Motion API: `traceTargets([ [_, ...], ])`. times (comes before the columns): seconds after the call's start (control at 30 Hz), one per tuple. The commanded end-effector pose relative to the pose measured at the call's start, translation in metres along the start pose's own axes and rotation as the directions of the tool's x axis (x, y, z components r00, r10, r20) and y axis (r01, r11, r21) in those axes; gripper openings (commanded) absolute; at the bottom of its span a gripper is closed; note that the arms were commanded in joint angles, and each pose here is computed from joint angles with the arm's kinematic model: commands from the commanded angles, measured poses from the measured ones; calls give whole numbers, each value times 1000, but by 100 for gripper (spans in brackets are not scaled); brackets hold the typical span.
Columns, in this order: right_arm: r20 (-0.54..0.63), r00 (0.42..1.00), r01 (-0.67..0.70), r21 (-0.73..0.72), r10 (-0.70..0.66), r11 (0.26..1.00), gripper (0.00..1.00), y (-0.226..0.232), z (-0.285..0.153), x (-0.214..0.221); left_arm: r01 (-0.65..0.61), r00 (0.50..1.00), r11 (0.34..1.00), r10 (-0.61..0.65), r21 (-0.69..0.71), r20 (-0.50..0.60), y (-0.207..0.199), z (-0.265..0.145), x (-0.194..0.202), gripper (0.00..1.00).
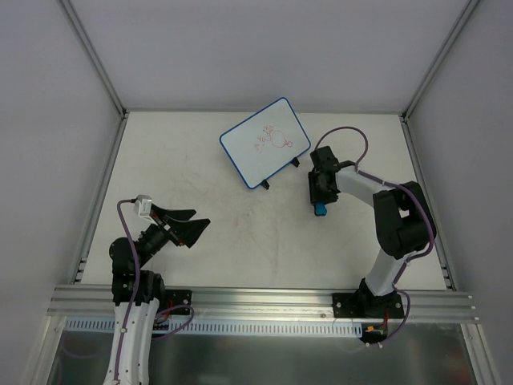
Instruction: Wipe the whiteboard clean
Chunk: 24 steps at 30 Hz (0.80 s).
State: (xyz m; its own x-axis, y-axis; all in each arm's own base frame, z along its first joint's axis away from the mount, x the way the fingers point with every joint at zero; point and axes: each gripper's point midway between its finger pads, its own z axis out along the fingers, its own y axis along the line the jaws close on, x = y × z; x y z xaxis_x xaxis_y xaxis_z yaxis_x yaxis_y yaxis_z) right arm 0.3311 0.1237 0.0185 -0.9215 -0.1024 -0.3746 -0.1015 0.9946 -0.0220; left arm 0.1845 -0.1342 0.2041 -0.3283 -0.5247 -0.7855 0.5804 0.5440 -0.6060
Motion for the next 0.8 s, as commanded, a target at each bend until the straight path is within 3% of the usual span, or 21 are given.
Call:
traceTargets([
  [0.0, 0, 1000, -18, 26, 18, 1000, 31, -8, -5, 4, -26, 1000, 999, 26, 24, 12, -6, 0, -3, 99],
  [0.1, 31, 999, -26, 14, 26, 1000, 26, -7, -10, 0, -23, 999, 1000, 23, -4, 34, 0, 2, -8, 99],
  [0.27, 109, 993, -37, 3, 37, 999, 0, -8, -24, -11, -14, 998, 1000, 15, -15, 55, 13, 11, -10, 99],
  [0.53, 204, 976, -70, -29, 75, 997, 0, -5, -39, -24, -50, 993, 994, 60, -93, 103, 41, 37, -39, 99],
  [0.67, 297, 951, -72, -46, 82, 996, 0, -8, -58, -35, -49, 994, 995, 57, -87, 97, 53, 63, -55, 99],
  [0.73, 337, 937, -65, -86, 91, 994, 0, -2, -73, -44, -128, 979, 991, 133, -42, 152, 45, 76, -77, 99],
  [0.77, 353, 932, -47, -99, 80, 994, 0, 0, -79, -48, -109, 987, 993, 113, -37, 115, 51, 87, -69, 99],
])
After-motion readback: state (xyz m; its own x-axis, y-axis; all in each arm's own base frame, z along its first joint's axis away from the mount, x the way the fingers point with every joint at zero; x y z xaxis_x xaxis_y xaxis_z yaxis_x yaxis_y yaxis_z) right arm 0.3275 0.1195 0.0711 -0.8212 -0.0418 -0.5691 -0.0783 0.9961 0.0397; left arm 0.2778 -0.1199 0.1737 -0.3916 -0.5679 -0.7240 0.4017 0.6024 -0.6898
